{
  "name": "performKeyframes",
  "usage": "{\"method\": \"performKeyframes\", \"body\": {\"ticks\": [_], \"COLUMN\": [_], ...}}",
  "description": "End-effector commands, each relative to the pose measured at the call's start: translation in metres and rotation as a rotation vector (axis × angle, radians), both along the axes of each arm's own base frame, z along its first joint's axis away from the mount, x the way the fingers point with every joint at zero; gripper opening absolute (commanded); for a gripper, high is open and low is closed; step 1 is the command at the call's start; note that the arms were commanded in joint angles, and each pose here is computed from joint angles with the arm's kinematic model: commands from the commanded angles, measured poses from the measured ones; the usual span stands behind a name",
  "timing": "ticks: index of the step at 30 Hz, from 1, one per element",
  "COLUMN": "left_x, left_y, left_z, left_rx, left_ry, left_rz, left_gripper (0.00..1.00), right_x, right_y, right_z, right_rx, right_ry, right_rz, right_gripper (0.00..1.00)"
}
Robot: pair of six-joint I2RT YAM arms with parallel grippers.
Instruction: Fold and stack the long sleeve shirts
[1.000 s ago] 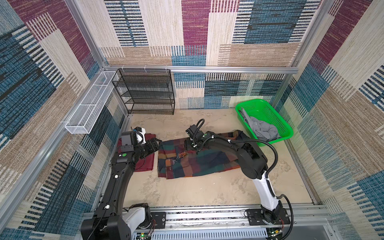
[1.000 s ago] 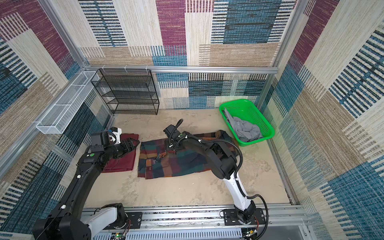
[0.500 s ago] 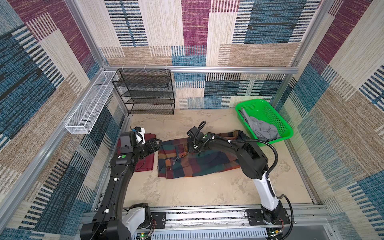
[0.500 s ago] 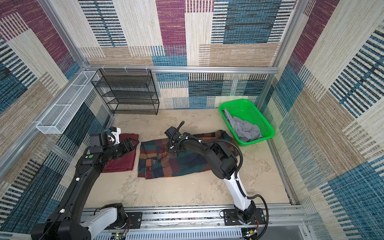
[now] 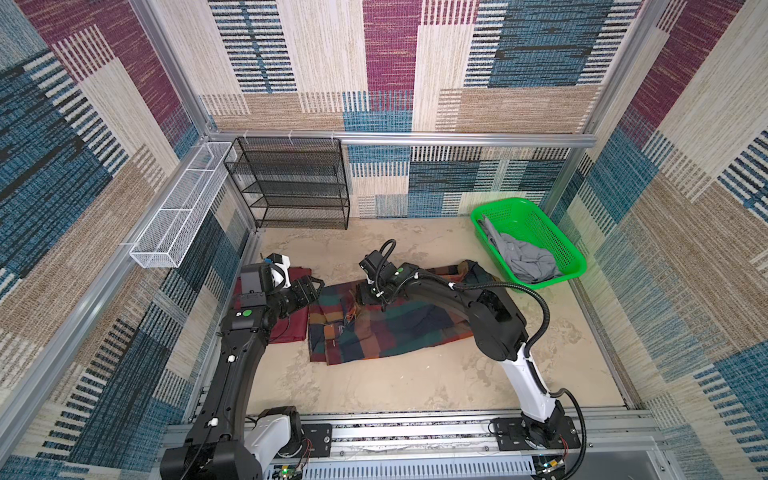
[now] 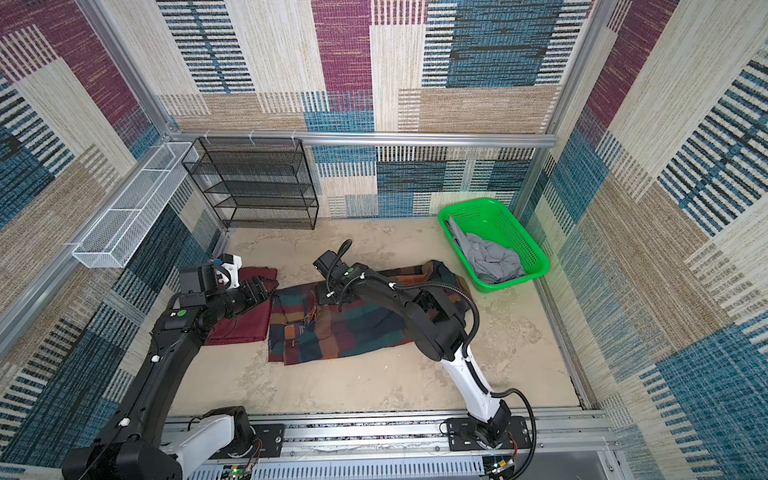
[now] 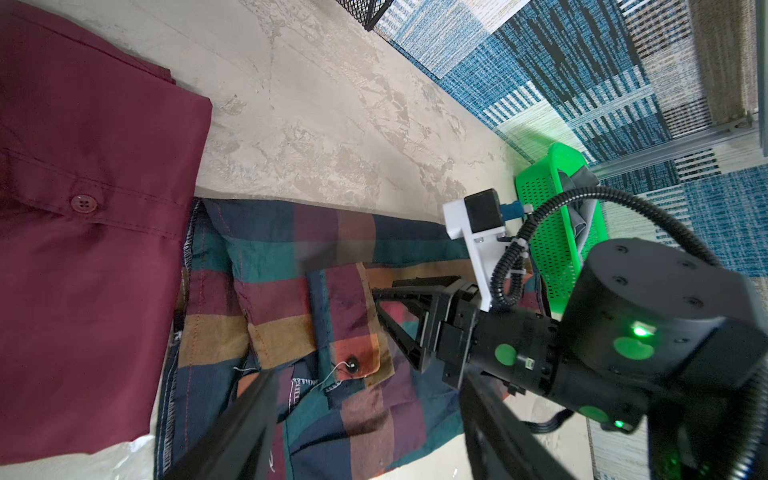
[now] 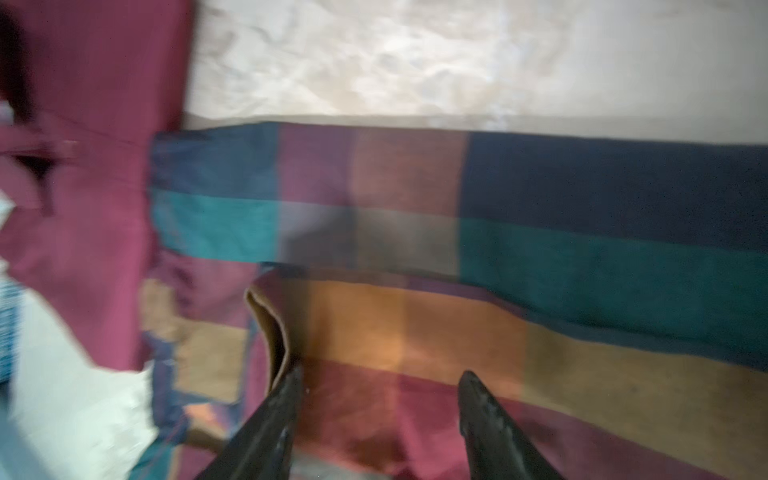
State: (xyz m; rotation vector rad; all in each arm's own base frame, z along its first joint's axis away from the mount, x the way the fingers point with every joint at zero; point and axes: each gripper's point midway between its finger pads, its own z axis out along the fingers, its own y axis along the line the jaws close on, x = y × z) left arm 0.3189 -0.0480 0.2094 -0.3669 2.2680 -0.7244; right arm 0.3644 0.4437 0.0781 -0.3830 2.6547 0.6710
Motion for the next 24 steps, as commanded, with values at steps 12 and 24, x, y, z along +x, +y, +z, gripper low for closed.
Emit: {"method": "performKeyframes", "body": {"ticks": [12,24], "left_x": [-0.003,0.013], "left_y": [0.005,-0.027], "left_z": [0.002,-0.007], "left_rx": [0.038,-0.123], "left_ry": [-0.017,0.007], "left_rz": [0.003,-0.109], "left_gripper": [0.72,0.72], "right_x": [-0.026,0.105], "right_y": [0.049,-0.21], "right_z": [0.069,0.036], "right_rx": [0.29,0.214], "right_ry": [0.046,-0.003], "right_rz": [0.219,-0.306], "right_gripper": [0.63,0.63]}}
